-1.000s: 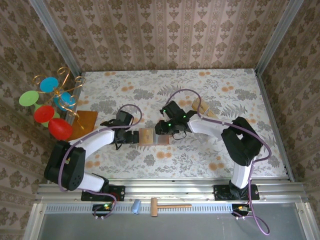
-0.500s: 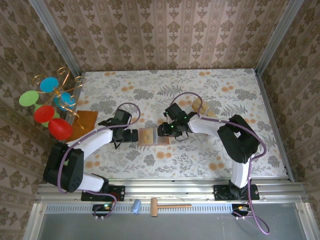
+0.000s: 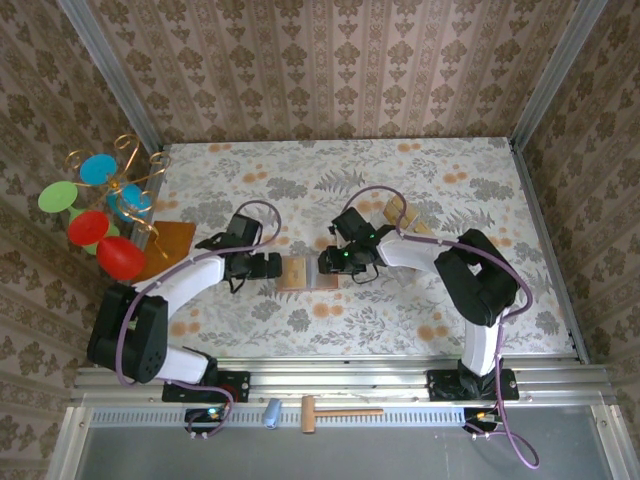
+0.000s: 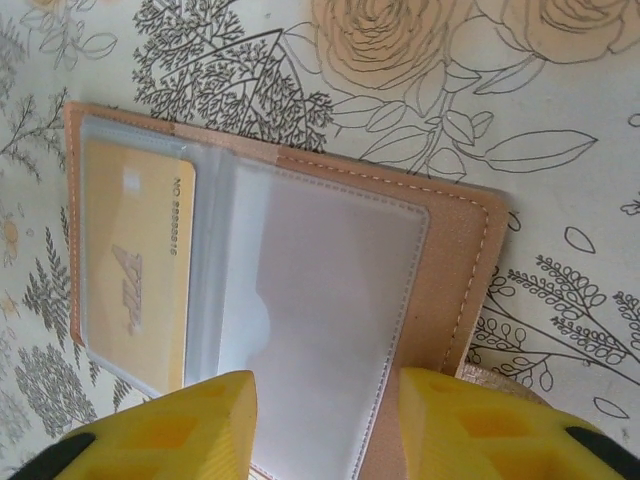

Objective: Put the credit cards into the card holder

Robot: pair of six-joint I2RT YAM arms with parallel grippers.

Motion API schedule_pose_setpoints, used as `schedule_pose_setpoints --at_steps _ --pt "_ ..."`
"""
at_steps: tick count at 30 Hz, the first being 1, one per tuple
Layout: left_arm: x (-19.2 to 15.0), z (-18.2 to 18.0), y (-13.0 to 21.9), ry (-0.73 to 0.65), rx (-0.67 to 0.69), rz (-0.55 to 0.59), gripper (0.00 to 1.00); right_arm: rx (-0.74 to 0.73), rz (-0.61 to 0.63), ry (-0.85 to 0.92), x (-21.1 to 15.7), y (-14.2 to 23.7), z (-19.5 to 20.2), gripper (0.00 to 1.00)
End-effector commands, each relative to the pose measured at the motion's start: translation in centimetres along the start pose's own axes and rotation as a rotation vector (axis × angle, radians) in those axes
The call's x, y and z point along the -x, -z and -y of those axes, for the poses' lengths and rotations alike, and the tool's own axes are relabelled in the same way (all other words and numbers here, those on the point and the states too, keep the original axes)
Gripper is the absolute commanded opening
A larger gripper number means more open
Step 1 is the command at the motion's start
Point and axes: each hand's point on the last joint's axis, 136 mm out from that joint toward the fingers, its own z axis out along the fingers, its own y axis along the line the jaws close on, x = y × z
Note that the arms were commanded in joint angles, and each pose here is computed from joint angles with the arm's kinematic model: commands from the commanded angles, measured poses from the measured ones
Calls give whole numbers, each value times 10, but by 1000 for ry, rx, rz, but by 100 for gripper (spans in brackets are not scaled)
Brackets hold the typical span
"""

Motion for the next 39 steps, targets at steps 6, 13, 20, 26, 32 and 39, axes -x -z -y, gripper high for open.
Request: schedule_pose_setpoints --at_steps 6,13,20,26,32,39 --pt "36 40 -2 14 -213 60 100 -68 17 88 -4 21 -4 11" --pt "47 56 -7 59 -315 74 100 -83 -3 107 -17 11 -5 3" --pt "49 65 -11 80 -371 70 100 -99 -24 95 -26 -3 4 0" --pt "44 69 -19 108 -409 58 100 -118 -43 65 -37 -13 21 0" --pt "40 73 -26 119 -424 46 100 -125 -53 46 -45 -17 29 0" --pt "35 77 -36 110 -425 26 100 -126 -53 40 -47 -18 31 0"
